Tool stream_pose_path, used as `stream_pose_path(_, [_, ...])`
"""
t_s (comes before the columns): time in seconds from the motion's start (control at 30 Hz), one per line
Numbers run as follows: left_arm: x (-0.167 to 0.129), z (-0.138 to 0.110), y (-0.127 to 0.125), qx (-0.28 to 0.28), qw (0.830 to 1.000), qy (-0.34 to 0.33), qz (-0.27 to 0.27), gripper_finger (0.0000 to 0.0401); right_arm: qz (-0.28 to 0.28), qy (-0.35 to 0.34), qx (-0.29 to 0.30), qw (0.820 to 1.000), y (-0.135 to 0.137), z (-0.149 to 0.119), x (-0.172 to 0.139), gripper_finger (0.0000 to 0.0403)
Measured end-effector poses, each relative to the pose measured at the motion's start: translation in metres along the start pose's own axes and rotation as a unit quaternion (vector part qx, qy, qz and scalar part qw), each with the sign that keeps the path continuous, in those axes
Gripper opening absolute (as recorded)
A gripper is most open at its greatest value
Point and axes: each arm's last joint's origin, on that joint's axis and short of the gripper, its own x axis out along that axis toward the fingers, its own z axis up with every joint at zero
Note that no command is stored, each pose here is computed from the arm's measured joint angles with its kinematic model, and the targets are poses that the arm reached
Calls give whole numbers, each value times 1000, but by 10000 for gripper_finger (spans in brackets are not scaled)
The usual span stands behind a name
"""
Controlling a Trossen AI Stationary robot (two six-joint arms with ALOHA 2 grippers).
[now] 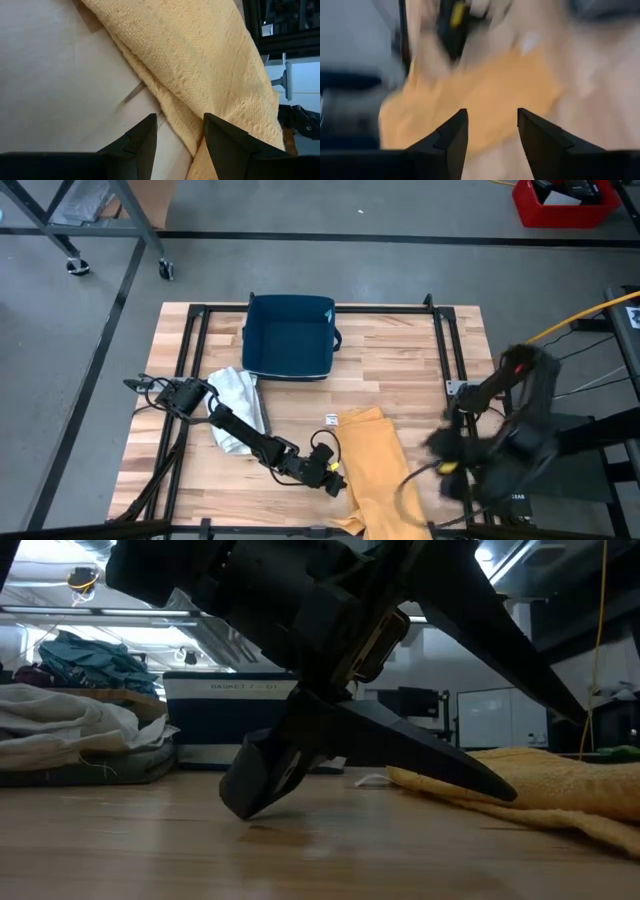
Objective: Fold towel
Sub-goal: Fold the yellow towel
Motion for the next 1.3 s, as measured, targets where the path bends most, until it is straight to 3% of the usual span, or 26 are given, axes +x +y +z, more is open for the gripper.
stream_pose_path(0.1, [0, 0, 0, -1, 1000, 0, 0, 153, -17, -118, 22, 993, -34, -11, -27, 175])
stream_pose_path(0.2, [0, 0, 0, -9, 1000, 1, 0, 153, -12, -170, 70, 983, -65, -36, -27, 175])
stream_pose_path(0.3, [0, 2, 0, -18, 1000, 0, 0, 153, 2, -160, 127, 979, -89, -71, 2, 175])
stream_pose_path(0.4, [1, 5, 1, -22, 1000, -2, 1, 153, 50, -144, 209, 966, -100, -102, 39, 175])
stream_pose_path(0.47, [1, 5, 1, -30, 1000, -2, 0, 153, 103, -135, 269, 948, -102, -115, 60, 175])
stream_pose_path(0.63, [1, 5, 1, -61, 998, -2, 1, 153, 208, -88, 337, 914, -96, -141, 99, 175])
stream_pose_path(0.77, [1, 5, 1, -111, 994, -3, 4, 153, 248, -88, 376, 889, -87, -154, 123, 175])
stream_pose_path(0.87, [1, 5, 3, -135, 991, -3, 10, 153, 248, -69, 419, 871, -84, -162, 137, 175])
stream_pose_path(1.1, [1, 4, 3, -163, 986, -3, 11, 153, 206, 52, 490, 845, -72, -177, 156, 175])
stream_pose_path(1.3, [2, 2, 4, -169, 986, -2, 12, 153, 226, 54, 496, 837, -59, -178, 162, 175])
